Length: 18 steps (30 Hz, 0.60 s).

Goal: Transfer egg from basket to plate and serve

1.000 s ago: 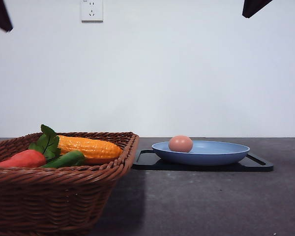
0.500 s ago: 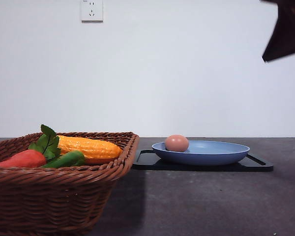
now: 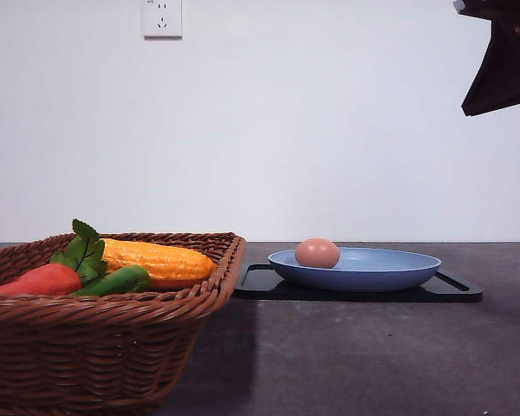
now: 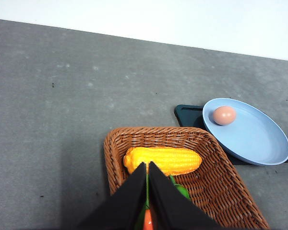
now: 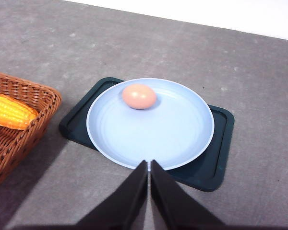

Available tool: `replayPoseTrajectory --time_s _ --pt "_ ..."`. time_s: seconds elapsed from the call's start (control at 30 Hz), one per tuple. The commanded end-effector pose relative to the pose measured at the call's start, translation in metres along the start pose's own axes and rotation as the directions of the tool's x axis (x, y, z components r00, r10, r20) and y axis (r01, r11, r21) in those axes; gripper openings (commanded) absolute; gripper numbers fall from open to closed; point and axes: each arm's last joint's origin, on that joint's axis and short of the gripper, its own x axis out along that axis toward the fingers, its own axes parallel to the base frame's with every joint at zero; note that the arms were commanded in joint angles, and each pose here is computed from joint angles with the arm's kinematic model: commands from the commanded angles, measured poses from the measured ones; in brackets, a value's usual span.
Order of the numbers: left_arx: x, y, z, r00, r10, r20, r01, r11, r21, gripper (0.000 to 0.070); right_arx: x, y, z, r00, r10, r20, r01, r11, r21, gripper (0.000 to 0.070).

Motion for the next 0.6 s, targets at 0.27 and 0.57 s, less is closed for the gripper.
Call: replayPoseTrajectory --time_s 0.27,0.57 --pt "-0.020 0.003 0.005 0.994 0.037 0.100 -0.045 0.996 0.076 0.0000 -0.001 0.001 0.004 1.000 0.005 0.016 -0.005 1.000 0.012 0.0000" --pt "-0.043 0.027 -0.021 0.913 0.296 0.281 -0.332 0.939 0.090 0.0000 -0.001 0.001 0.004 1.000 0.005 0.016 -0.005 1.000 0.012 0.0000"
